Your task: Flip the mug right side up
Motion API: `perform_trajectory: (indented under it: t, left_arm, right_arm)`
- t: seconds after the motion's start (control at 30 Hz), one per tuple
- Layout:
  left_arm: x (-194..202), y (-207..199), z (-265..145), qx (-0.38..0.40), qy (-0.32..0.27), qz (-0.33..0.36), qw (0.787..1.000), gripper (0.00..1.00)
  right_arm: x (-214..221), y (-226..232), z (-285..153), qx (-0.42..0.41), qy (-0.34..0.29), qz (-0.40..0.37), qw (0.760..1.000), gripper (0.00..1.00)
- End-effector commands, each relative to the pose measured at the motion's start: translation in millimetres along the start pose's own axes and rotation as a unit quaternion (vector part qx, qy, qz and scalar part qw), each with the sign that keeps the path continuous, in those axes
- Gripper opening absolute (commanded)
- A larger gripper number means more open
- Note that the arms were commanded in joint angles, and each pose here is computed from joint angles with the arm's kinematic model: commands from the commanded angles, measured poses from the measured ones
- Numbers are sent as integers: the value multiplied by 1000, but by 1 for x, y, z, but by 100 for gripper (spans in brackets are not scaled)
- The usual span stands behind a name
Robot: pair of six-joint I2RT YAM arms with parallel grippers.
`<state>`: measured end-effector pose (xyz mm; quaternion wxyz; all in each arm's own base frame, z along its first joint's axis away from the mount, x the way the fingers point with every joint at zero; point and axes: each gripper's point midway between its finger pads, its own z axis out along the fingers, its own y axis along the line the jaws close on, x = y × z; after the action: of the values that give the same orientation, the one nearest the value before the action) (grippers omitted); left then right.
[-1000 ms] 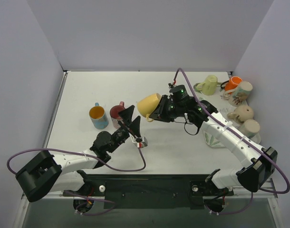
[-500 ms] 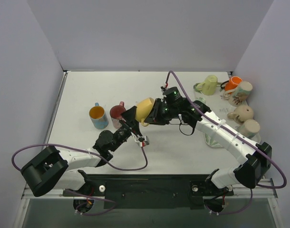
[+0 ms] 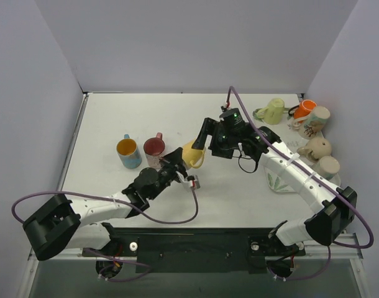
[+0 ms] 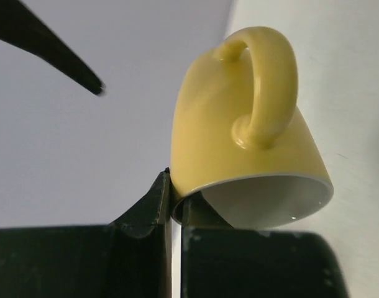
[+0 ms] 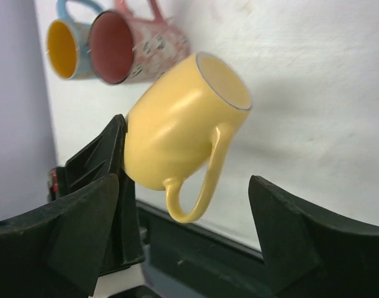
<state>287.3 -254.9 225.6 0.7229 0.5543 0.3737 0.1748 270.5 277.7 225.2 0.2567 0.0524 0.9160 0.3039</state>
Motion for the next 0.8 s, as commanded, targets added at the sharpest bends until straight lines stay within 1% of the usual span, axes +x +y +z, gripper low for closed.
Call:
perform_trajectory:
  t: [0.0, 0.03, 0.07, 0.1, 0.13, 0.17, 0.2, 0.23, 0.27, 0.3, 0.33, 0.37, 0.4, 0.43, 0.5, 0.53, 0.63, 0.77]
  left_arm:
    - [8, 19, 22, 58, 127, -156, 978, 0]
    - [14, -7, 13, 123, 164, -192, 960, 0]
    - [8, 5, 21, 129, 167, -224, 951, 0]
    - [10, -17, 6, 190, 203, -258, 925, 0]
    - [4, -8, 13, 201, 210, -277, 916, 0]
    - [7, -25, -3, 248, 244, -303, 887, 0]
    - [3, -21, 4, 259, 251, -317, 877, 0]
    - [4, -36, -13, 305, 282, -341, 843, 0]
    - [3, -36, -7, 319, 292, -355, 829, 0]
    - [6, -48, -22, 357, 324, -376, 791, 0]
    - [7, -52, -17, 369, 340, -386, 774, 0]
    - [13, -58, -31, 396, 374, -400, 737, 0]
    - [15, -63, -28, 412, 390, -406, 717, 0]
    - [19, -65, -38, 429, 409, -417, 689, 0]
    - [28, -69, -34, 442, 425, -430, 662, 0]
    - [32, -67, -34, 441, 430, -433, 659, 0]
    - [53, -59, -19, 413, 448, -429, 667, 0]
    - [69, -55, -7, 404, 468, -417, 666, 0]
  right_arm:
    - [-42, -38, -31, 103, -97, -40, 989, 83]
    - [-46, -46, -34, 122, -109, -41, 986, 84]
    - [-48, -52, -39, 133, -118, -45, 983, 84]
    - [-49, -57, -43, 141, -122, -44, 982, 84]
    - [-51, -63, -46, 150, -128, -42, 979, 84]
    - [-51, -68, -48, 157, -128, -40, 978, 84]
    - [-53, -75, -52, 164, -134, -39, 977, 84]
    - [-52, -80, -55, 172, -134, -39, 975, 84]
    - [-56, -89, -59, 185, -143, -35, 972, 84]
    - [-56, -93, -62, 192, -146, -34, 970, 84]
    - [-58, -103, -67, 210, -156, -32, 965, 85]
    - [-59, -107, -70, 216, -160, -33, 963, 85]
    - [-60, -113, -74, 226, -167, -32, 959, 85]
    - [-59, -116, -76, 230, -169, -33, 958, 85]
    - [-59, -124, -80, 242, -173, -34, 954, 85]
    - [-59, -126, -81, 246, -174, -35, 953, 85]
    - [-56, -132, -81, 255, -172, -37, 951, 85]
    - [-53, -139, -80, 266, -167, -42, 948, 85]
